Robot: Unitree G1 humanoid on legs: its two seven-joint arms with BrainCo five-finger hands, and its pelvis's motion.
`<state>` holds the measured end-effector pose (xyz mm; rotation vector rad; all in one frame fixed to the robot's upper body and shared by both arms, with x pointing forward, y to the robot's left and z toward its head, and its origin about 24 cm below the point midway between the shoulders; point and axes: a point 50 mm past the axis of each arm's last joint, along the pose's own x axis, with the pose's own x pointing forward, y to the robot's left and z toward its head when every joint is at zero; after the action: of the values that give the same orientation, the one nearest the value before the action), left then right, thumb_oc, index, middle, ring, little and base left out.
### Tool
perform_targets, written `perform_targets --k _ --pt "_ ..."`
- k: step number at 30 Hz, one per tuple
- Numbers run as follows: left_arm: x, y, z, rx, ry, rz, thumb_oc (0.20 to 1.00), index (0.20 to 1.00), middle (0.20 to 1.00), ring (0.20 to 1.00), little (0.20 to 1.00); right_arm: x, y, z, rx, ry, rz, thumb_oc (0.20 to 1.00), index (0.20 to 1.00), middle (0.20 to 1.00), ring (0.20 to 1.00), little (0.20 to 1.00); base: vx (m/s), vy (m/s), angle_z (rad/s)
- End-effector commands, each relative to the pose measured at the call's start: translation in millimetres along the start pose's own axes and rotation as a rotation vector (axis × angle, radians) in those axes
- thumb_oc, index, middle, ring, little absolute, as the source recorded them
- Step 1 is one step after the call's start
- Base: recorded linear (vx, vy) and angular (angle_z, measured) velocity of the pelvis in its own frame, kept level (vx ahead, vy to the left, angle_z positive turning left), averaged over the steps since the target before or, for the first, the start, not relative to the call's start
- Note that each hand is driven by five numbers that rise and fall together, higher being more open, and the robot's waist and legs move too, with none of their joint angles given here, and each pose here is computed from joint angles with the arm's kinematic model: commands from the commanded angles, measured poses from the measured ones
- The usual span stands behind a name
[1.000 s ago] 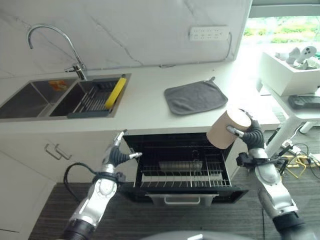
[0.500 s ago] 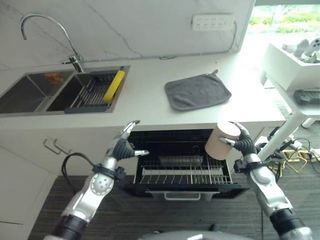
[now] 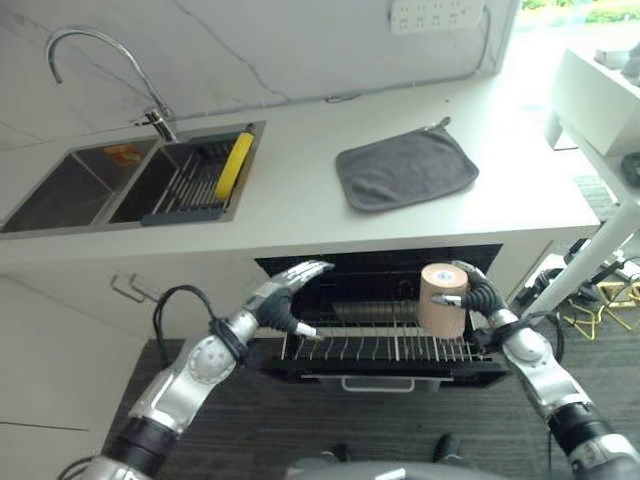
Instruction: Place the dishes in the dishwasher.
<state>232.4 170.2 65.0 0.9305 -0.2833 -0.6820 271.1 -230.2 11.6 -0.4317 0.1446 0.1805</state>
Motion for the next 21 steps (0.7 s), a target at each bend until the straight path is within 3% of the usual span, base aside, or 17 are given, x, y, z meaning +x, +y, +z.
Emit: perform_targets --k 1,9,14,21 --pt "7 19 25 0.130 -0.167 -0.177 1.000 1.000 1.000 1.000 1.000 22 -5 45 -0.072 -0.185 0.040 0.200 0.200 0.200 0.200 0.200 0.00 0.119 0.01" --pt "-6 -6 32 0.115 -0.188 -0.518 1.000 1.000 1.000 1.000 1.000 27 -7 47 -0.147 -0.167 0.049 0.200 0.200 0.200 0.200 0.200 0.02 0.058 -0.03" --pt "-8 -29 25 0.112 -0.144 -0.504 1.000 1.000 1.000 1.000 1.000 39 -1 58 -0.214 -0.176 0.069 0.200 0.200 0.200 0.200 0.200 0.07 0.055 -0.07" --pt "2 -23 29 0.162 -0.185 -0.475 1.000 1.000 1.000 1.000 1.000 56 -14 84 -0.215 -0.214 -0.014 0.200 0.200 0.200 0.200 0.200 0.06 -0.010 0.04"
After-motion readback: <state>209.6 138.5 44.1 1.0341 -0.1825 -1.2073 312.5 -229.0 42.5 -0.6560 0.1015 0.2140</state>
